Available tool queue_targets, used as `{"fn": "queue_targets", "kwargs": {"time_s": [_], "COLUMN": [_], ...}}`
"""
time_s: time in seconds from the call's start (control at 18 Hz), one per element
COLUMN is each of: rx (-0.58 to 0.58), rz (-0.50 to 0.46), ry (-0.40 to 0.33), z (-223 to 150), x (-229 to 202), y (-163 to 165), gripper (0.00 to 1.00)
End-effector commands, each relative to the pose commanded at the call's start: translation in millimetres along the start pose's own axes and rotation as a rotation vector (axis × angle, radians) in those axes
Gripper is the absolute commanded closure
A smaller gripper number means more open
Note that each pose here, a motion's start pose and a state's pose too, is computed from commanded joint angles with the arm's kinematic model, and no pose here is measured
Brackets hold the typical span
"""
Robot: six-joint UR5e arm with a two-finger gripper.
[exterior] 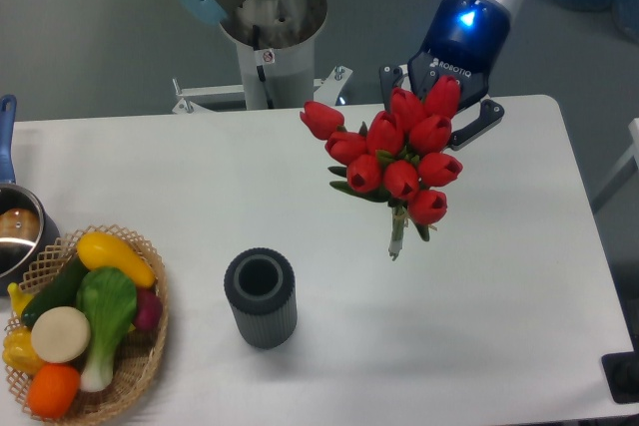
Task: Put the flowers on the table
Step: 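Carry the red tulip bouquet in the gripper, lowering it toward the table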
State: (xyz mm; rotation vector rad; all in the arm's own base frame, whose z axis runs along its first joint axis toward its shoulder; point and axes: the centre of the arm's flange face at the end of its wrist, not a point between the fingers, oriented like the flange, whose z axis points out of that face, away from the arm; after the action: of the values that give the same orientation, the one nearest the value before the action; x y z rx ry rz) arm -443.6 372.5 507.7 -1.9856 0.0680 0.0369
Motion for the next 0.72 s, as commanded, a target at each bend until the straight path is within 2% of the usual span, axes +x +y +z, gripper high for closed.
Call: {"fn": "queue_targets", "kwargs": {"time_s": [0.17,0.39,0.5,0.67,0.72], "rx": [-0.087,-0.16,-0.245,-0.337,-0.399], "rz": [0.016,0.011,0.015,0.029,0.037], "ry": [-0.061,-0.102,-0.155,-0.177,-0.184], "z": [-2.4,-3.3,-4.7,9.8,21.6], "x": [-0.8,0.8,0.0,6.9,12.7], "y": [2.4,8.6,14.5,20.0,27.1], "gripper": [0.74,0.74,0.74,0.75,0.75]}}
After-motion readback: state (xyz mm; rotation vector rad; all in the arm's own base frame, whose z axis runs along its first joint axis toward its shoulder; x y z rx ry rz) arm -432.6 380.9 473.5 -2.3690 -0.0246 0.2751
